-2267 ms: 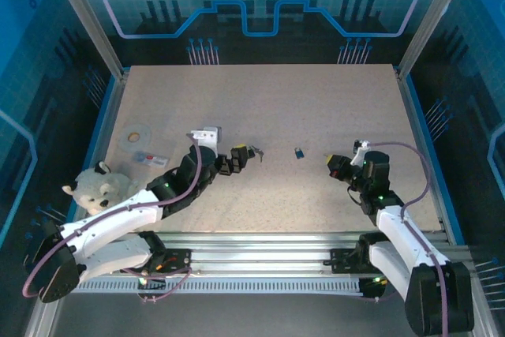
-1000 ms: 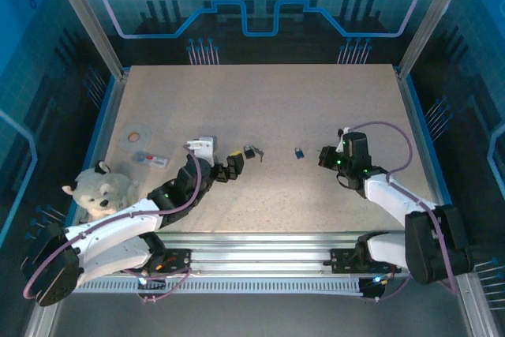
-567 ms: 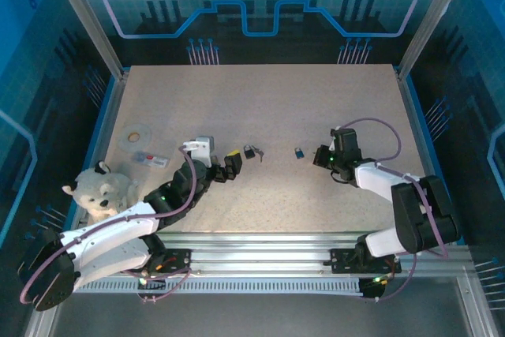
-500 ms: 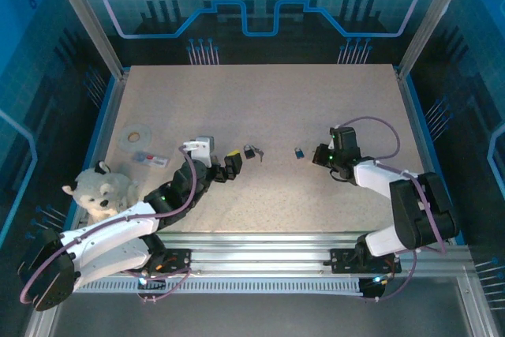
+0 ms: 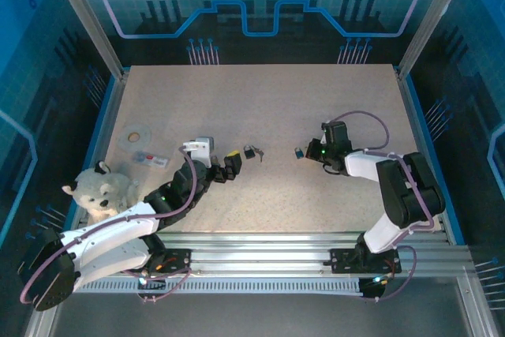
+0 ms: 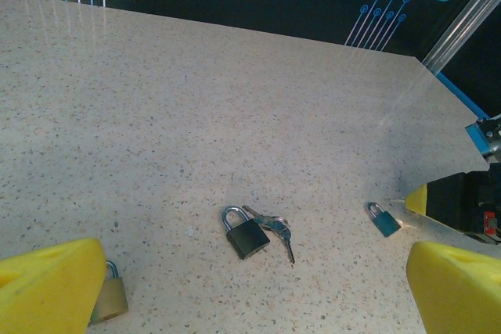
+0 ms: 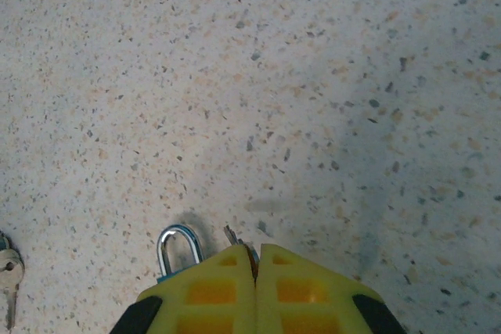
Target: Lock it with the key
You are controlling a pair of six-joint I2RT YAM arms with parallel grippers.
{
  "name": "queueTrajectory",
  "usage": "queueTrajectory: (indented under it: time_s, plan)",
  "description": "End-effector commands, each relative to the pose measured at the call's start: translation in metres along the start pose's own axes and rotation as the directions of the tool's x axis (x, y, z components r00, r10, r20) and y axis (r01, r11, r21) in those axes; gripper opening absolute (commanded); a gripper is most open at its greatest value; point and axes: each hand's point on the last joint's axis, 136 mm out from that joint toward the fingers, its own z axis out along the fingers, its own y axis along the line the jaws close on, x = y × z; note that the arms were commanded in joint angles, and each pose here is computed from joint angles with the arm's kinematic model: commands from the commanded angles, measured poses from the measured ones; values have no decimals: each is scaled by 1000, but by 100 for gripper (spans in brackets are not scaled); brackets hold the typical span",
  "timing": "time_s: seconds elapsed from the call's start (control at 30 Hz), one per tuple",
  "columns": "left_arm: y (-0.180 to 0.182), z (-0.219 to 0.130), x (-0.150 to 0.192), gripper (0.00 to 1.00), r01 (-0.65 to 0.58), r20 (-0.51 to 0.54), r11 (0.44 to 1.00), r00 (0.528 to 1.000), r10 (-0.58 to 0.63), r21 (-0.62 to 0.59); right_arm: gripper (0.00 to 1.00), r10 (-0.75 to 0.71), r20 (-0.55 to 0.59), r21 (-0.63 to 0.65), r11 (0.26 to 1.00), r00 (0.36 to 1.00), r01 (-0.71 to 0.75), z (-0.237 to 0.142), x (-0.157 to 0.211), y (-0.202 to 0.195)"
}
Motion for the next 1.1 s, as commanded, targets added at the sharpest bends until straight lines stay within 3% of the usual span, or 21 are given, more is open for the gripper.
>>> queueTrajectory:
  time_s: [0.0,0.63,1.07]
  plan:
    - [5,1,-4,99,-13,26,1000,1000,14,-19,0,-17,10,-30,999,1000,17,6,-6,14]
    - [5,1,-4,99,-18,27,1000,999,18,-22,0,-24,-6,-21,1000,1000,24,9,-1,14]
    - [5,1,-4,99,-18,28,1000,999,19,-24,9,-31,-4,-31,999,1000,31,4,-1,20]
